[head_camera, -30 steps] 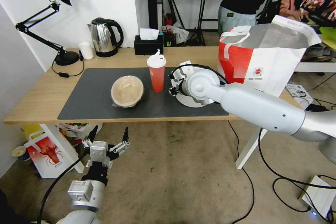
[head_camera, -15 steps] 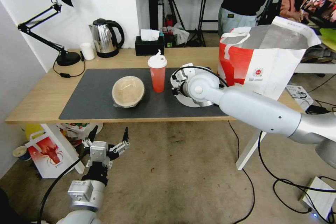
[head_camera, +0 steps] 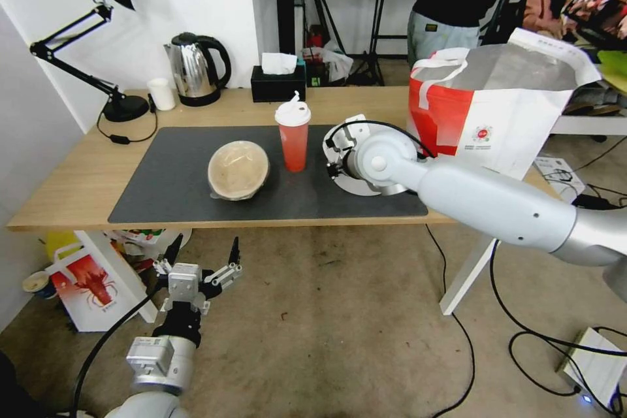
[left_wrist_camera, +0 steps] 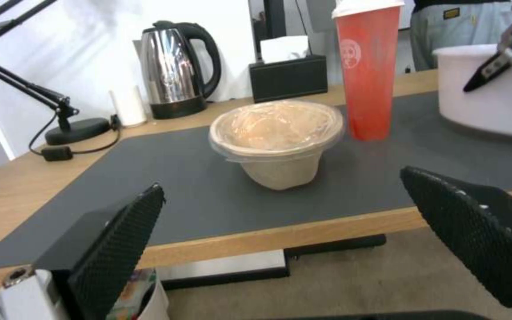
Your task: Pick up the trash from the table and place it into the takeout bag.
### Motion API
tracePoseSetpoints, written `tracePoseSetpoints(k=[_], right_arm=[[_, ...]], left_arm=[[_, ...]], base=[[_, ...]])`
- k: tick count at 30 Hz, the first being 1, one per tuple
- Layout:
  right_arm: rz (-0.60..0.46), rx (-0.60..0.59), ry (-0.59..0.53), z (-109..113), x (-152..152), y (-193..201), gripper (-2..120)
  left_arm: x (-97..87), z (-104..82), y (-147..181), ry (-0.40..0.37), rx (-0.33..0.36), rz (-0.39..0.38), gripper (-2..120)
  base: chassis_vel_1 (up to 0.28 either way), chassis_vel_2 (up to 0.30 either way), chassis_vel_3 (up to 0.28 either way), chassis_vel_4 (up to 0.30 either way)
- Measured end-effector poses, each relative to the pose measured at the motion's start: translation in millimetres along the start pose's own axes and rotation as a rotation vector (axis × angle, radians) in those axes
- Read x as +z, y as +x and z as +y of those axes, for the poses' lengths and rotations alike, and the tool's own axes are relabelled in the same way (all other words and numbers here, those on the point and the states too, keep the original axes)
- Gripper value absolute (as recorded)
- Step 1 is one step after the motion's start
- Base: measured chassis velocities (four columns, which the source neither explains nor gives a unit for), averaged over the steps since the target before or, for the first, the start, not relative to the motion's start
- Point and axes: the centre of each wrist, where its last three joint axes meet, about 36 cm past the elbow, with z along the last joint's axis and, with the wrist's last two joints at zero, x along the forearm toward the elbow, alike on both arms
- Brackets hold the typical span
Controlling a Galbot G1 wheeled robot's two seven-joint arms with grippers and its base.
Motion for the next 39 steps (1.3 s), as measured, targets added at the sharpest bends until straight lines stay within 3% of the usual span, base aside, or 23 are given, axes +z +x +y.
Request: tracePoseSetpoints(k=[19,39], right_arm=[[-0.080,-0.044,0.049,-9,-24,42,0],[-0.178,-0.100,0.248,14,-58,103,0]], left_arm=[[0.0,0.0,0,0.000,0.000,0.000,100],[0.0,0.1,0,0.000,0.000,0.000,100]], base=[[0.000,0.000,0.000,0.000],[0.000,0.000,0.000,0.000]])
